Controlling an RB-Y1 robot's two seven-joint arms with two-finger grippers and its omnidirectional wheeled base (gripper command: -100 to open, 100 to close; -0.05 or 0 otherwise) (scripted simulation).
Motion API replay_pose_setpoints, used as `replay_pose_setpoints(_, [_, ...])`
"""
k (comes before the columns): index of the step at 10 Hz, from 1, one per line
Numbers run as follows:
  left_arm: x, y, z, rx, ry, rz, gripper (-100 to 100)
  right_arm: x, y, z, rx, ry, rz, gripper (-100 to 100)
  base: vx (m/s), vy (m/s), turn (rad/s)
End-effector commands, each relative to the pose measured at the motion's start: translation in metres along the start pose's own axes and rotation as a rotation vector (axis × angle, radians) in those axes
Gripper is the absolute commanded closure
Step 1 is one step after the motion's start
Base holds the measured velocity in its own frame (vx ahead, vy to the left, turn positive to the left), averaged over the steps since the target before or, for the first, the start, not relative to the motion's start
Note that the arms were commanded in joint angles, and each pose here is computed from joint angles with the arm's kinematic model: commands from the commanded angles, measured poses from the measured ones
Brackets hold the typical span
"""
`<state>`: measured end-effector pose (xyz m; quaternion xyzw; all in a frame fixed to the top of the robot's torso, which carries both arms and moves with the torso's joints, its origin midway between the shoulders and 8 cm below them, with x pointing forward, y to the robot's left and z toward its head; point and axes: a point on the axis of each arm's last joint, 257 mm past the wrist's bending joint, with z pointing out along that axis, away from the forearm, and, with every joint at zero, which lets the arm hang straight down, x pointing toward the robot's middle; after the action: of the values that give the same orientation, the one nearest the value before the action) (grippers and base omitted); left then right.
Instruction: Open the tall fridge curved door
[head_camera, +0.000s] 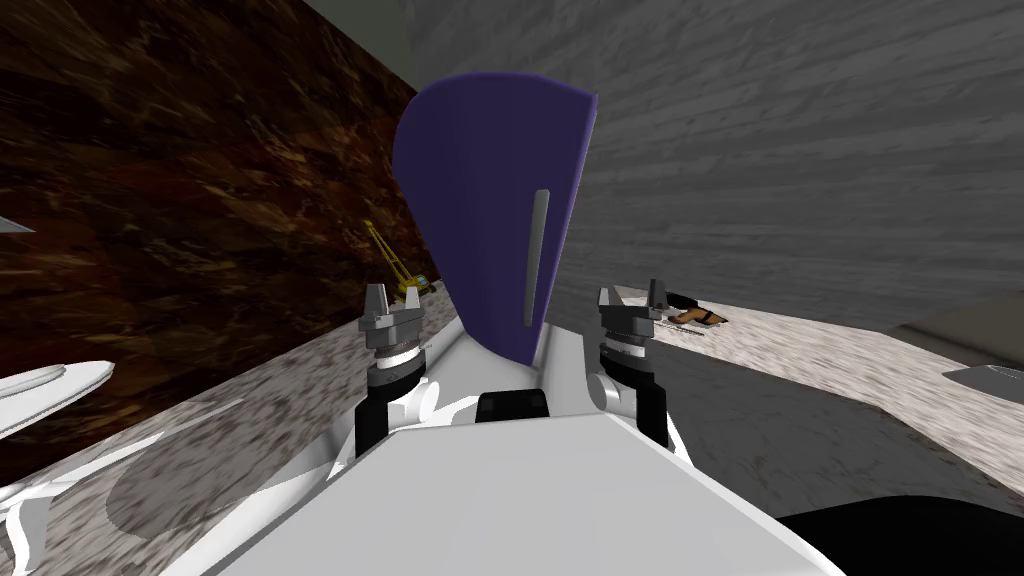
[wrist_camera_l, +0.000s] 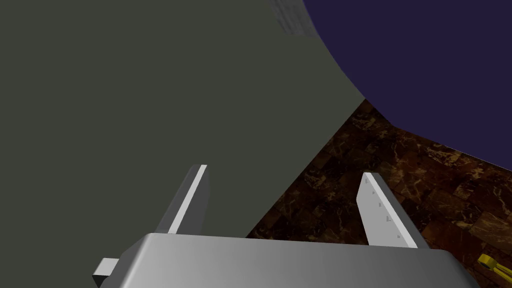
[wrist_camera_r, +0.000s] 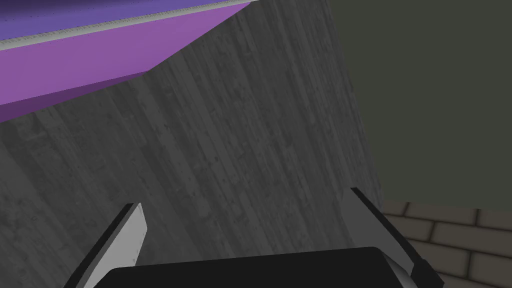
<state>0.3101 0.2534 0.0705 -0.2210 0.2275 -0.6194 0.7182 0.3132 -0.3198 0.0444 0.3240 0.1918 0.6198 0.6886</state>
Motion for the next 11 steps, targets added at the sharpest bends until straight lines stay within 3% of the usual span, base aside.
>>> replay_pose_setpoints(1, [0.0,0.0,0.0,0.0,0.0,0.0,0,0.0,0.0,0.0,0.0,0.0,0.0,0,0.0,0.0,0.0])
replay_pose_setpoints(9, [0.0,0.0,0.0,0.0,0.0,0.0,0,0.0,0.0,0.0,0.0,0.0,0.0,0,0.0,0.0,0.0])
replay_pose_setpoints(10, [0.009,0.006,0.001,-0.023,0.05,0.031,-100,0.0,0.0,0.0,0.0,0.0,0.0,0,0.005,-0.013,-0.127])
replay_pose_setpoints(11, [0.014,0.01,0.001,-0.036,0.073,0.05,-100,0.0,0.0,0.0,0.0,0.0,0.0,0,0.003,-0.021,-0.128])
